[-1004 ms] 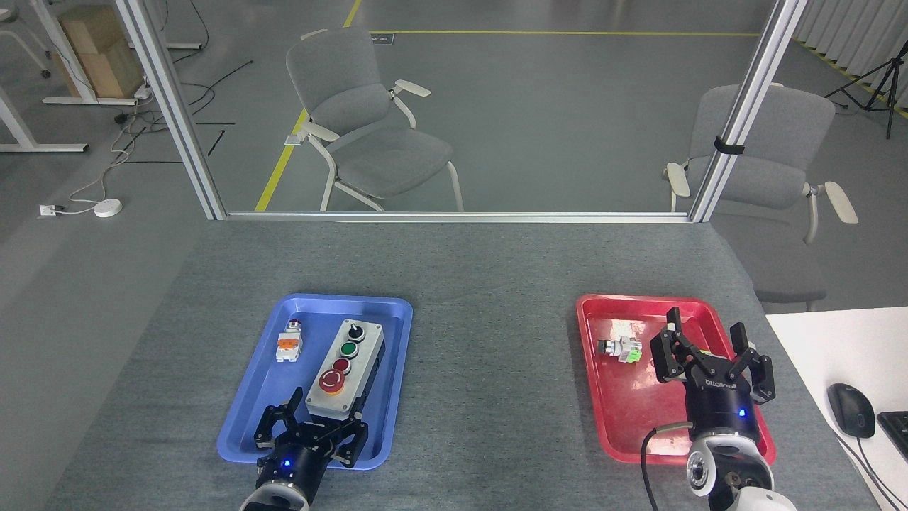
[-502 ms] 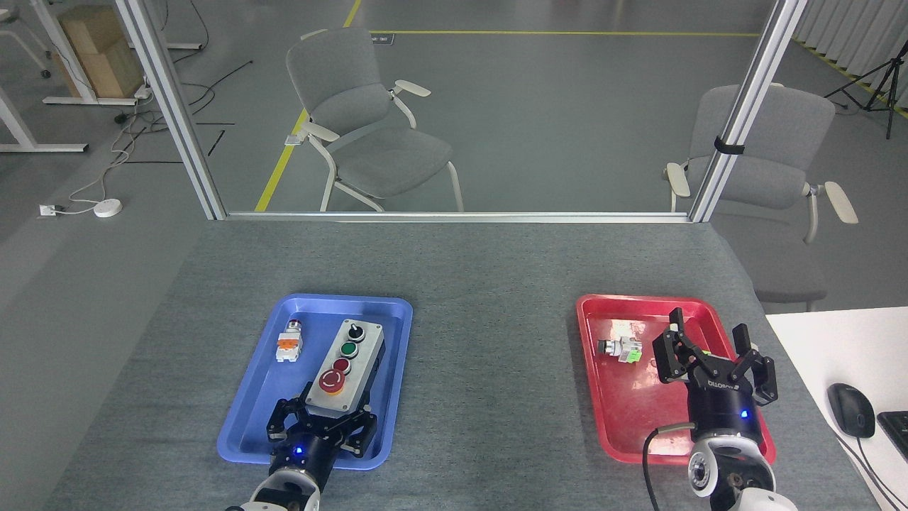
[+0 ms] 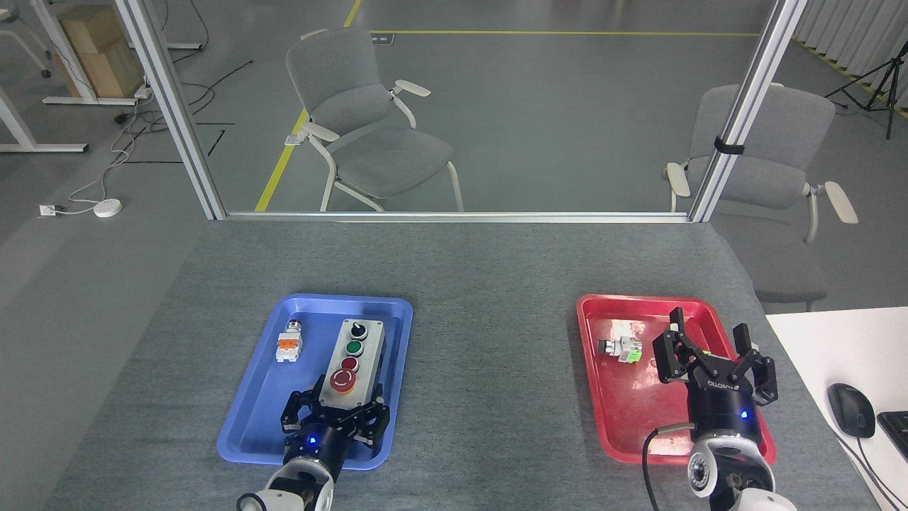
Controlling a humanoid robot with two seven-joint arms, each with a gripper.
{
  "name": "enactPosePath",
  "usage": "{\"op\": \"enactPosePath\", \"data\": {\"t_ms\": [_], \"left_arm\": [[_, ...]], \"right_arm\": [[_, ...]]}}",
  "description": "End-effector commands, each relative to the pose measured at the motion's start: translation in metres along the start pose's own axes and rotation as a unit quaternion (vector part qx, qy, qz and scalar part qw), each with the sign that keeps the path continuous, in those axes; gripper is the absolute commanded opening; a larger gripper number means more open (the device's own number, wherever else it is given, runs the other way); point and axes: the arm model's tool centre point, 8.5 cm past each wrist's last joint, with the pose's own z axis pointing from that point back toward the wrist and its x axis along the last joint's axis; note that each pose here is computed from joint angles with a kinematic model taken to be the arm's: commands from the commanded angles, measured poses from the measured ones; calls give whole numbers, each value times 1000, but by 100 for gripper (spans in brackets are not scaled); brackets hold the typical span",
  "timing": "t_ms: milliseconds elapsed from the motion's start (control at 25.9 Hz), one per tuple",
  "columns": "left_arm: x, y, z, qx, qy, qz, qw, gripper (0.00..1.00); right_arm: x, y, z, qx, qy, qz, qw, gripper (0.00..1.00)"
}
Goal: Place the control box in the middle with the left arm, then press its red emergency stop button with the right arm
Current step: 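Lift the box with the left gripper and carry it toward the table middle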
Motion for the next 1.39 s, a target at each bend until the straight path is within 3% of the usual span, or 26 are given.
{"op": "enactPosePath", "data": {"t_ms": [0, 116, 270, 502, 579, 618, 927, 1043, 1159, 1352], "left_arm": [[0, 1, -1, 0, 1, -1, 1000, 98], [0, 0, -1, -1, 1, -2, 1000, 93], [-1, -6, 0, -10, 5, -1, 1000, 77], [-1, 1, -2, -1, 2, 0, 1000, 26], [-3, 11, -4, 14, -2, 0, 1000, 3], [-4, 21, -5, 29, -7, -1, 1000, 0], [-9, 107, 16, 166, -55, 86, 981, 0], [8, 105, 29, 165, -73, 94, 979, 0], [72, 89, 26, 114, -132, 99, 980, 0], [139, 81, 7, 60, -151, 69, 984, 0]], "right_arm": [[0, 0, 0, 0, 0, 0, 1000, 99], [-1, 0, 0, 0, 0, 1, 1000, 99], [-1, 0, 0, 1, 0, 1, 1000, 99], [-2, 0, 1, 1, 1, 2, 1000, 99], [-2, 0, 1, 1, 1, 2, 1000, 99], [-3, 0, 1, 1, 2, 2, 1000, 99], [-3, 0, 0, 1, 2, 3, 1000, 99], [-3, 0, 0, 1, 3, 3, 1000, 99], [-3, 0, 0, 1, 2, 3, 1000, 99], [-3, 0, 1, 2, 2, 3, 1000, 99]]}}
